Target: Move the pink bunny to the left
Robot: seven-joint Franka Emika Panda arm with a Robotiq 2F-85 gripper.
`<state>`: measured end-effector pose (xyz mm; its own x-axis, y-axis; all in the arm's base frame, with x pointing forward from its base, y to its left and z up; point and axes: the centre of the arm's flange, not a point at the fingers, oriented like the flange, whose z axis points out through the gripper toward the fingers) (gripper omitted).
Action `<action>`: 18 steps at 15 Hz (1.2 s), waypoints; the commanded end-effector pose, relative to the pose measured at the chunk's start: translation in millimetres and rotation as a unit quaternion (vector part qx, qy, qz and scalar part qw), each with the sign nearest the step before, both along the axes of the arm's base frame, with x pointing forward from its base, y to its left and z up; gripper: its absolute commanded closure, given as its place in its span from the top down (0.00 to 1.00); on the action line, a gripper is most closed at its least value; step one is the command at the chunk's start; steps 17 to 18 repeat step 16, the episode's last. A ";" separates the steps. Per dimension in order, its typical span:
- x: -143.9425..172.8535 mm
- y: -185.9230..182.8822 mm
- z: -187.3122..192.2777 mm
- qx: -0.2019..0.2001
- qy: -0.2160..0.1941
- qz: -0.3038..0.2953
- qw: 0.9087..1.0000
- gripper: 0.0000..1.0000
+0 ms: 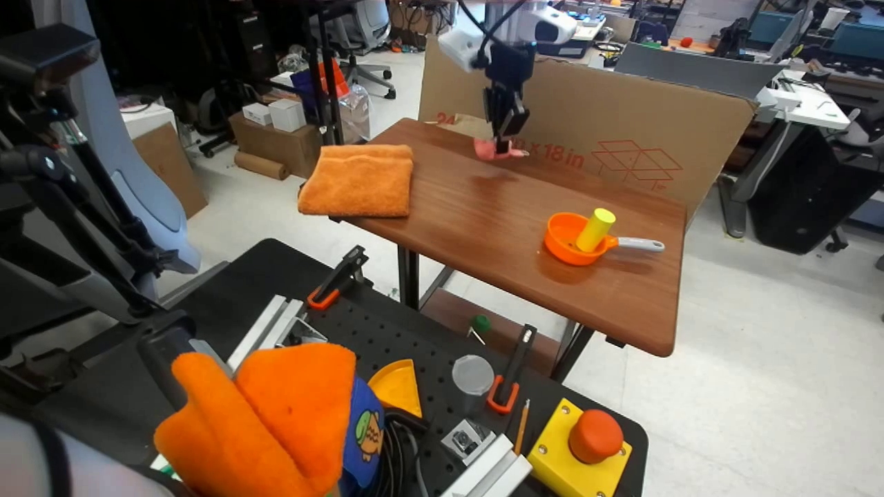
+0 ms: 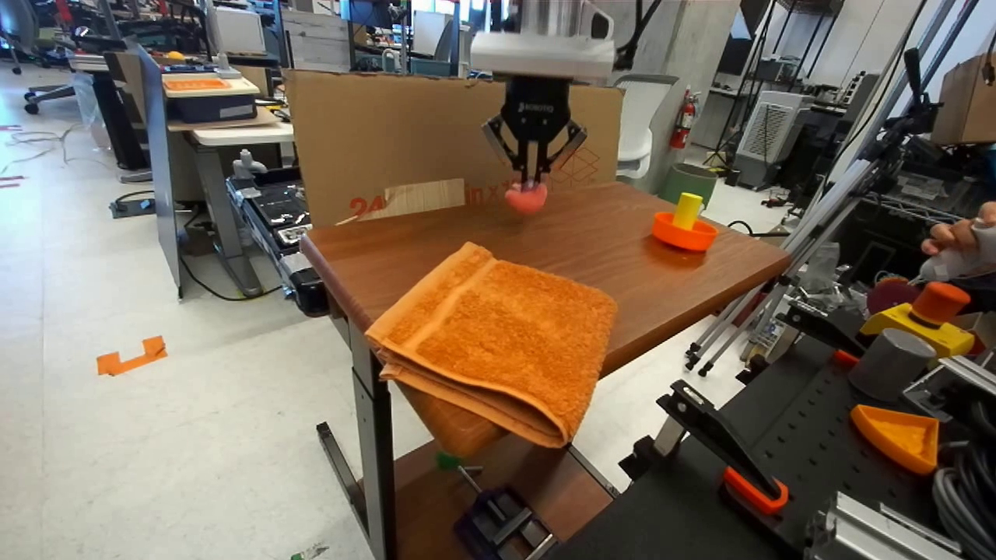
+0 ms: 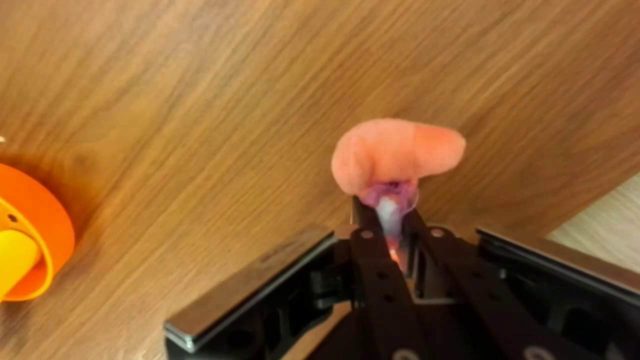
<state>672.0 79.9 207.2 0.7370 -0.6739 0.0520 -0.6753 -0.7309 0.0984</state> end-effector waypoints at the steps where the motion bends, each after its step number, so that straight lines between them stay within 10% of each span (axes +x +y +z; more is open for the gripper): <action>1: 40.8 0.6 -52.4 -0.047 0.004 -0.010 0.999 0.48; 6: -29.2 11.5 -2.2 -0.023 0.101 0.052 0.993 0.76; 10: -72.2 -5.2 51.7 0.016 0.075 0.162 0.984 0.98; 11: -33.4 14.4 14.2 -0.015 0.091 0.125 0.988 0.82; 18: -55.9 -0.1 48.3 -0.004 0.077 0.155 0.985 0.99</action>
